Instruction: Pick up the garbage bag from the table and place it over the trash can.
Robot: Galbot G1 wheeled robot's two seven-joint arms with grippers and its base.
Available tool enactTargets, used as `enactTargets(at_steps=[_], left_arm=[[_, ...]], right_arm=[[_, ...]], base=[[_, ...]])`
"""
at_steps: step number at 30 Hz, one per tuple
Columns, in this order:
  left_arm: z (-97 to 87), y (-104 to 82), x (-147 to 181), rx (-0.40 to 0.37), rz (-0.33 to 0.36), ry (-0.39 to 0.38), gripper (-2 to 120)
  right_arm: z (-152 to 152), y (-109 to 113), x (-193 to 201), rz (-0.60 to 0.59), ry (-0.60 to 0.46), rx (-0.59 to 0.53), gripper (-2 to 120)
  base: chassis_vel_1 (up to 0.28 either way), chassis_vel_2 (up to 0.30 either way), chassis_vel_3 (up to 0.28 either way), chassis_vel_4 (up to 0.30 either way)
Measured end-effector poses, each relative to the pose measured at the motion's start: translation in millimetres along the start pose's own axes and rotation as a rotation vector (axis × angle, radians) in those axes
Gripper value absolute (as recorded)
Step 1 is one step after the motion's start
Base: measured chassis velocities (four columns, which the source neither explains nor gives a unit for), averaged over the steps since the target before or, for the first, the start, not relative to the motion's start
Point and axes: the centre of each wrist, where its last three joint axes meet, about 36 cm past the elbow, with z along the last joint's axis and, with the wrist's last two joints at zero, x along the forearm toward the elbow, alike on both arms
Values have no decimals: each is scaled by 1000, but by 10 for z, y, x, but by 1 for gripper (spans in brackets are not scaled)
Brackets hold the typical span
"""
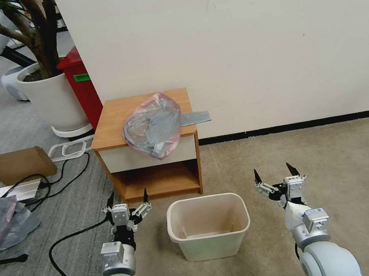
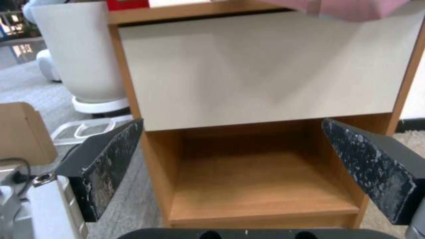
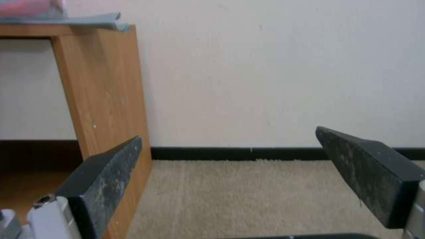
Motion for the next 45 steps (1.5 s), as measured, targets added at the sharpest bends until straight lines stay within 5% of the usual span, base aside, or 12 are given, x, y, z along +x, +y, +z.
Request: enactTargets(at_steps=[12,18,26,30,34,40,45], left_arm=[[-670,180,763,-10,-13,97,100],[-1058,211,1090,-17,0,151,100],[-1061,392,1271,-36,-54,248,100],[-1054,438,1301,-37,-72,259,100],[-1033,449,1332,-32,-80,274,100],[-1023,483,1360,-41,-91,273,100],[-1021,507,1374,-49,-97,276,100]], right_arm=[[-589,249,796,85,38,-80,100],[-455,252,615,66,50,-108,100],[-380,180,202,15,39,-165,100],[-434,144,-88,-29,44,-301,100],[-527,201,-645,-150,64,-712,100],[-644,295,-1249,-260,100,-1093,100],[-692,339,-1612,-303,123,-1223,100]], base=[[0,0,0,0],[0,0,0,0],[0,0,0,0],[0,0,0,0],[0,0,0,0],[0,0,0,0],[0,0,0,0]])
